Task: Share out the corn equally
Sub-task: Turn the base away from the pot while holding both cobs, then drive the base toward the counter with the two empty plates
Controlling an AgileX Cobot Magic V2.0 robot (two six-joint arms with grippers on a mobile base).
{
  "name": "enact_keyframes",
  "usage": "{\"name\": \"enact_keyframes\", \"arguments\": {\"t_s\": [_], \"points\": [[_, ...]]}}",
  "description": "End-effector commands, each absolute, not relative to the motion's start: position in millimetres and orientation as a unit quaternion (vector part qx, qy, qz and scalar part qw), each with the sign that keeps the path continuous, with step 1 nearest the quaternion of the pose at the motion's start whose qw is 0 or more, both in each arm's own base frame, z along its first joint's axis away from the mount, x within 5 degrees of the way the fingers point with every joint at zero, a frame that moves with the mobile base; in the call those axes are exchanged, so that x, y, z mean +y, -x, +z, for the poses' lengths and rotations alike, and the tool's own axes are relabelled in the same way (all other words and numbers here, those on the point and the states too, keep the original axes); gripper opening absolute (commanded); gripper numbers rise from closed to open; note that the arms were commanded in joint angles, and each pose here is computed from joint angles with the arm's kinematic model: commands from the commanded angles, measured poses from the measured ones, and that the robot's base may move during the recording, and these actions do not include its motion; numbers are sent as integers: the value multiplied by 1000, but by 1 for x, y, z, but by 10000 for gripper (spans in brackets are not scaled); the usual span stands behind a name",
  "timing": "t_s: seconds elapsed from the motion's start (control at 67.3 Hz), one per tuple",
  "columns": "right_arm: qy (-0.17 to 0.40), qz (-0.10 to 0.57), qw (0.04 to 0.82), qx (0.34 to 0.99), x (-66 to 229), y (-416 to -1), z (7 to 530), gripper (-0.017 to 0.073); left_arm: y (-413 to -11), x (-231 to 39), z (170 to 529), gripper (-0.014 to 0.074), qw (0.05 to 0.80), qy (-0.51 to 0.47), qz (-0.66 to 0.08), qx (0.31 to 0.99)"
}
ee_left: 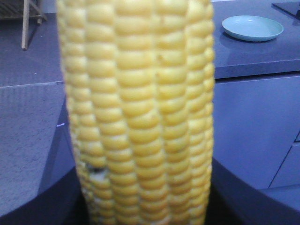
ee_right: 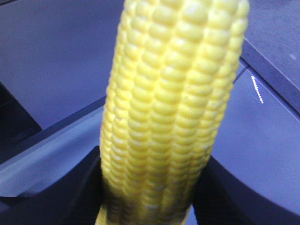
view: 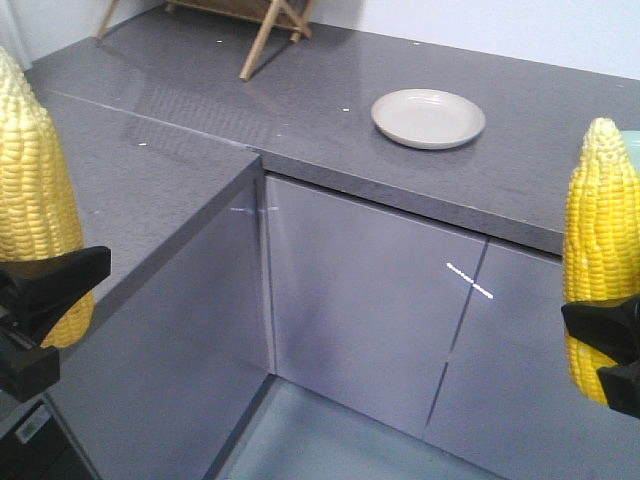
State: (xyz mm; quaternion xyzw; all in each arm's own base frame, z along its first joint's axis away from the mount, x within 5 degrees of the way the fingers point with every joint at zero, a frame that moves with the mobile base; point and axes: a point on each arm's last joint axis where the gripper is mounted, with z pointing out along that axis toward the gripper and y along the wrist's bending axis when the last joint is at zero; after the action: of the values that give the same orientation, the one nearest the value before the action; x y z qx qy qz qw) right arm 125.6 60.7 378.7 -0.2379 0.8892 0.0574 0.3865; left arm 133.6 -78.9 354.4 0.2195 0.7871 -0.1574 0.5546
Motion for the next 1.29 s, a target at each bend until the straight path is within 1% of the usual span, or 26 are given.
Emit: {"name": "enact_keyframes", "arguments": {"t_s": [0.0, 1.278], "points": [[237, 58, 430, 869, 60, -127, 391, 183, -134, -79, 370, 263, 594, -207, -172, 758], [237, 58, 430, 869, 60, -127, 391, 183, -134, -79, 370, 263, 594, -207, -172, 758]]}}
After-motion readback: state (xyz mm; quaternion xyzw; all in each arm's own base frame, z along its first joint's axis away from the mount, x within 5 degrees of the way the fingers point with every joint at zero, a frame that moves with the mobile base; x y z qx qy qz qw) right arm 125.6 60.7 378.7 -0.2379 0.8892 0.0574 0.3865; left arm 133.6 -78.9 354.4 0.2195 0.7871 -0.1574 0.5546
